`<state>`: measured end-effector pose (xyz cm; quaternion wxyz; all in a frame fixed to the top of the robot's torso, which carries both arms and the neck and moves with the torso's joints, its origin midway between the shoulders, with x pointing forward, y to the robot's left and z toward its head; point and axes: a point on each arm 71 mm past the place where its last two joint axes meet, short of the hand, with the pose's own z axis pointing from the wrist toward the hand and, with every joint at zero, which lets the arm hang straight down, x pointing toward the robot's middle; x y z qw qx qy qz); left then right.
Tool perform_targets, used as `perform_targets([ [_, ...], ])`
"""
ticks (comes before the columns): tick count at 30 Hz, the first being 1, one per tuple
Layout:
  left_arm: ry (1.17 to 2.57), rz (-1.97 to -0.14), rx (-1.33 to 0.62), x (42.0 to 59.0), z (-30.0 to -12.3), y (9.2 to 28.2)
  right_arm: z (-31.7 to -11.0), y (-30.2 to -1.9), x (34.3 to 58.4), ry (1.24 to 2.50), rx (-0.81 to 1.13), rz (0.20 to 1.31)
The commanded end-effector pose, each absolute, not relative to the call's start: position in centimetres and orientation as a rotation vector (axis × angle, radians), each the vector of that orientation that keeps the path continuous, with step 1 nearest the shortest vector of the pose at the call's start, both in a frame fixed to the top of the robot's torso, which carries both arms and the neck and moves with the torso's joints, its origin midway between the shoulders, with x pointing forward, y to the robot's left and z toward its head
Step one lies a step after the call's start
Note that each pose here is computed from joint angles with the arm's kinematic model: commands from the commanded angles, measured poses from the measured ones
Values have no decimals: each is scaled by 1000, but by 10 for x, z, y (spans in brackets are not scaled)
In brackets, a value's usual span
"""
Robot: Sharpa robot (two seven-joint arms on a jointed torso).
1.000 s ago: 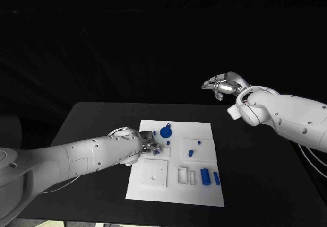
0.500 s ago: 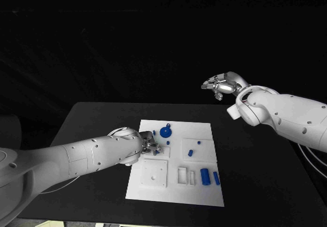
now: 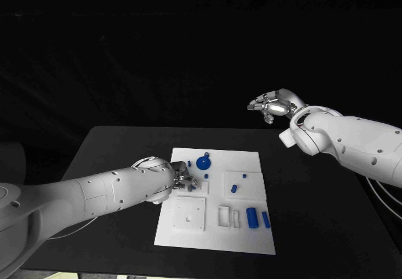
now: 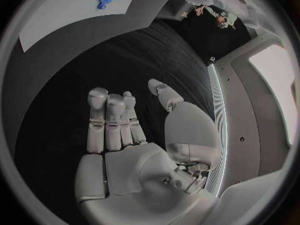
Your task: Assemble the parts on the task board
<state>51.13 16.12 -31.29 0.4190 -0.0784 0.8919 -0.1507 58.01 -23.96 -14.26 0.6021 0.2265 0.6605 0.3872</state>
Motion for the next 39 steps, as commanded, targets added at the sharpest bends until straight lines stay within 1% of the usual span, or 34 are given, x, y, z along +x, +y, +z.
perform_targets([
  [1, 2237, -391, -200, 511, -313, 161, -143, -238, 580, 1540, 513, 906],
  [10, 2230, -396, -227, 511, -312, 168, -143, -239, 580, 1540, 513, 905],
  [18, 2251, -424, -279, 506, -311, 177, -143, -241, 580, 1538, 515, 902],
  [22, 2249, -453, -315, 508, -302, 181, -143, -242, 580, 1538, 516, 901],
  [28, 2235, -521, -388, 514, -283, 188, -143, -245, 581, 1536, 519, 894],
  [33, 2193, -553, -444, 524, -267, 193, -143, -246, 581, 1535, 521, 890],
  [35, 2181, -552, -450, 527, -263, 195, -143, -246, 581, 1535, 522, 889],
  [39, 2154, -519, -452, 540, -256, 201, -143, -246, 582, 1536, 521, 888],
])
